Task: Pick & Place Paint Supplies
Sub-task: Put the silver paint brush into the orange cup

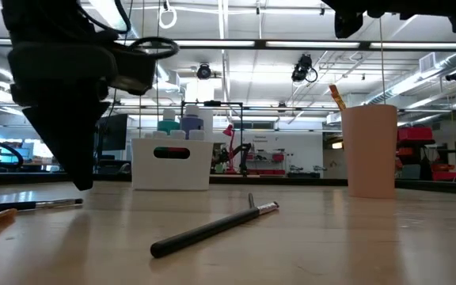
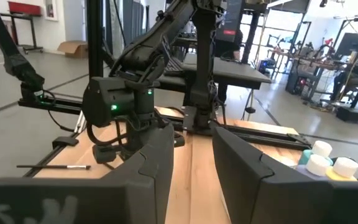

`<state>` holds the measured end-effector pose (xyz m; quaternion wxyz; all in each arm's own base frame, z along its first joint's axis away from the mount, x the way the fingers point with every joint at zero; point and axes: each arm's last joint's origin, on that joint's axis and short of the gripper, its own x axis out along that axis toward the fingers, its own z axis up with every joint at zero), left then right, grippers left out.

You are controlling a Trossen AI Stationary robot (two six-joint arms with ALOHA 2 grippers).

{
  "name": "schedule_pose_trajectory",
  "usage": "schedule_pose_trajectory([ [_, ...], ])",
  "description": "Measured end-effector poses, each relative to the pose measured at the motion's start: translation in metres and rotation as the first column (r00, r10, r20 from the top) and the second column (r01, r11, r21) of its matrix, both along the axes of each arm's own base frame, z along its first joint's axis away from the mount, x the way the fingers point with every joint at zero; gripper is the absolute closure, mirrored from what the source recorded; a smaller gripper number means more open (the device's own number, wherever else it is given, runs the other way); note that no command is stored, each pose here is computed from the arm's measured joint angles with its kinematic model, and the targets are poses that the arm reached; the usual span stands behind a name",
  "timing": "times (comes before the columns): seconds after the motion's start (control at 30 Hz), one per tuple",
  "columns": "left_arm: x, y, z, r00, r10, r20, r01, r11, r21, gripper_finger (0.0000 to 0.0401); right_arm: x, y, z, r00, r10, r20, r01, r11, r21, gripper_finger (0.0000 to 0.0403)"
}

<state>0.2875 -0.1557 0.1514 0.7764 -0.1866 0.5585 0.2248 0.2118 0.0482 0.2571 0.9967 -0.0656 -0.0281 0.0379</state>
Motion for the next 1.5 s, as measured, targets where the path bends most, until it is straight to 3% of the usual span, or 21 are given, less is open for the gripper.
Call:
schedule_pose_trajectory([
  [0.57, 0.0, 0.0, -0.001, 0.999, 0.05, -0.007, -0.05, 0.998, -0.039, 0.0333, 0.0, 0.0, 0.0, 1.0, -0.001, 0.0, 0.001, 1.0, -0.001, 0.0286],
  [1.0, 0.003, -0.002, -0.018, 0.998, -0.001, -0.063, -0.001, 1.0, -0.03, 0.0334, 0.0, 0.0, 0.0, 1.0, -0.002, -0.003, 0.002, 1.0, -0.002, 0.0286],
  [1.23, 0.003, -0.002, -0.019, 0.997, -0.013, -0.076, 0.011, 1.0, -0.027, 0.0392, 0.0, 0.0, 0.0, 1.0, -0.002, -0.004, 0.002, 1.0, -0.002, 0.0286],
  [1.43, 0.004, -0.002, -0.012, 1.0, -0.003, -0.031, 0.003, 1.0, 0.0, 0.0394, 0.0, 0.0, -0.001, 1.0, -0.002, -0.005, 0.002, 1.0, -0.002, 0.0286],
  [1.5, 0.004, 0.0, -0.005, 1.0, -0.007, 0.003, 0.007, 0.999, 0.047, 0.0396, 0.0, 0.0, -0.001, 1.0, -0.002, -0.005, 0.002, 1.0, -0.002, 0.0286],
])
